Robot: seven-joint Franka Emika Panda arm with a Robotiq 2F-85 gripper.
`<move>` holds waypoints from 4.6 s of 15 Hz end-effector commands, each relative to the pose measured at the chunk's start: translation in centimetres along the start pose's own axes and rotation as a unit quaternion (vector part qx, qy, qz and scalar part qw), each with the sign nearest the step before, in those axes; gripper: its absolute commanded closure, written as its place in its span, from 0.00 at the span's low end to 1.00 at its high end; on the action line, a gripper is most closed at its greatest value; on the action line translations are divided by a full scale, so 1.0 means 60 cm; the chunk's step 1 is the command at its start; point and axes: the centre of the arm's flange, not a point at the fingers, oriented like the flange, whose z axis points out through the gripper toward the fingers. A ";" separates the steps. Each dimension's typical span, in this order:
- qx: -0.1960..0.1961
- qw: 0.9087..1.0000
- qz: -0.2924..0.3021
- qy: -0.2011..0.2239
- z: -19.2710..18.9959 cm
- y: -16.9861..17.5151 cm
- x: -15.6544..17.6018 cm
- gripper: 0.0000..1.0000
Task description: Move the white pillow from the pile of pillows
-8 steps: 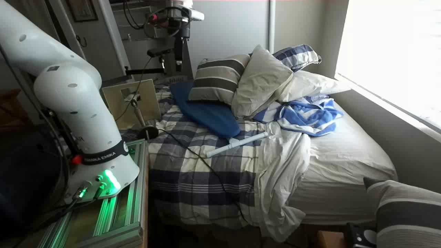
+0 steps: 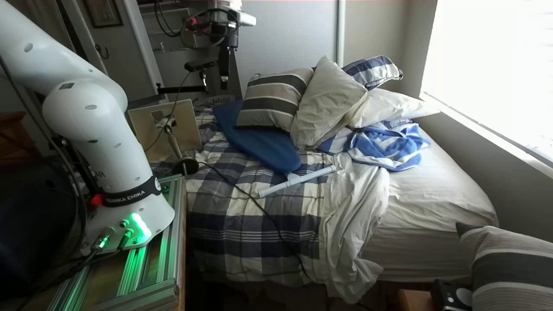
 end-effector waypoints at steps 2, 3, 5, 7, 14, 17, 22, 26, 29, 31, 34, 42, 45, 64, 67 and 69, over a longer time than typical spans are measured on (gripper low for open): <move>0.000 1.000 0.000 0.000 0.000 0.000 0.000 0.00; 0.000 1.000 0.000 0.000 0.000 0.000 0.000 0.00; 0.000 1.000 0.000 0.000 0.000 0.000 0.000 0.00; 0.000 1.000 0.000 0.000 0.000 0.000 0.000 0.00; 0.000 1.000 0.000 0.000 0.000 0.000 0.000 0.00; 0.000 1.000 0.000 0.000 0.000 0.000 0.000 0.00; 0.000 1.000 0.000 0.000 0.000 0.000 0.000 0.00; 0.003 1.000 0.005 -0.021 -0.036 -0.073 0.061 0.00; 0.000 1.000 0.007 -0.020 -0.065 -0.141 0.110 0.00; 0.002 1.000 0.004 -0.015 -0.077 -0.187 0.147 0.00; -0.020 0.999 -0.019 0.022 -0.087 -0.222 0.206 0.00; -0.084 0.967 -0.219 0.101 -0.132 -0.146 0.351 0.00; -0.072 0.946 -0.290 0.127 -0.150 -0.115 0.408 0.00; -0.064 0.918 -0.356 0.164 -0.144 -0.120 0.464 0.00; -0.018 0.899 -0.393 0.194 -0.136 -0.144 0.529 0.00; 0.016 0.884 -0.419 0.209 -0.124 -0.163 0.584 0.00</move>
